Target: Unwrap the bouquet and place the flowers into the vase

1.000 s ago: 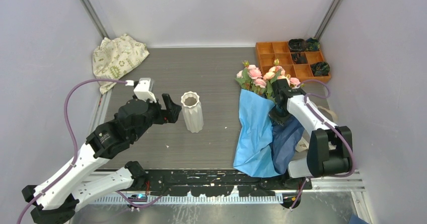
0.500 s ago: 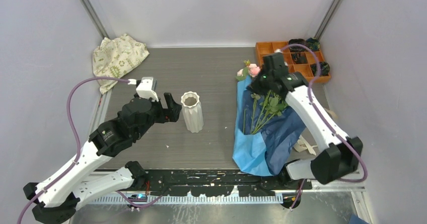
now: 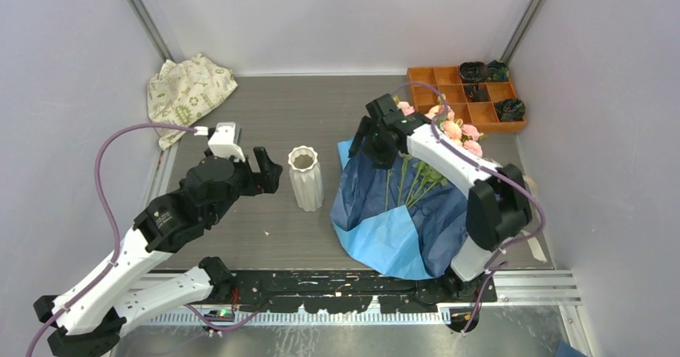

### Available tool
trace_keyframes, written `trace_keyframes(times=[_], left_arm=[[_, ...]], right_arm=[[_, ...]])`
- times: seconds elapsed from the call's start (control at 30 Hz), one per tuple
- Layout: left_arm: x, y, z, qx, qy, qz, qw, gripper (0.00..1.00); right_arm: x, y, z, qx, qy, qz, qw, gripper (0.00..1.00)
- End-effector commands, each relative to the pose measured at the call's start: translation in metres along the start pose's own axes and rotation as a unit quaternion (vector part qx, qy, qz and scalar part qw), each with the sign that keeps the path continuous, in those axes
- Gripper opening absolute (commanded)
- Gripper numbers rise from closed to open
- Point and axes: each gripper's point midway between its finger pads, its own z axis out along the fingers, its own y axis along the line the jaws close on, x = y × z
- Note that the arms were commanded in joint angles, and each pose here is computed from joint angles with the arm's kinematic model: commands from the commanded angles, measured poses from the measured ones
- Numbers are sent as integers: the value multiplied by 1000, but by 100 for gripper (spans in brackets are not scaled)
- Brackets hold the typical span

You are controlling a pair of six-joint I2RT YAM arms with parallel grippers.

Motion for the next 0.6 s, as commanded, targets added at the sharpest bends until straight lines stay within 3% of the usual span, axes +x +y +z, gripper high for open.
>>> trace_keyframes(times=[0.0, 0.03, 0.17, 0.33, 0.57], left_arm=[[-20, -4, -4, 2, -28, -12, 1000, 84], [-19, -4, -2, 2, -25, -11, 1000, 84], [-20, -7, -2, 7, -24, -11, 1000, 84], [-20, -9, -1, 12, -26, -14, 1000, 84], [-20, -10, -1, 14, -27, -14, 999, 84]], right_arm=[[-38, -12, -72, 11, -122, -8, 992, 82], [-41, -21, -81, 18, -134, -2, 991, 87], [-46, -73, -102, 55, -156, 44, 985, 88], [-39, -146, -97, 149, -122, 86, 977, 85], [-31, -179, -67, 194, -81, 112, 971, 87]])
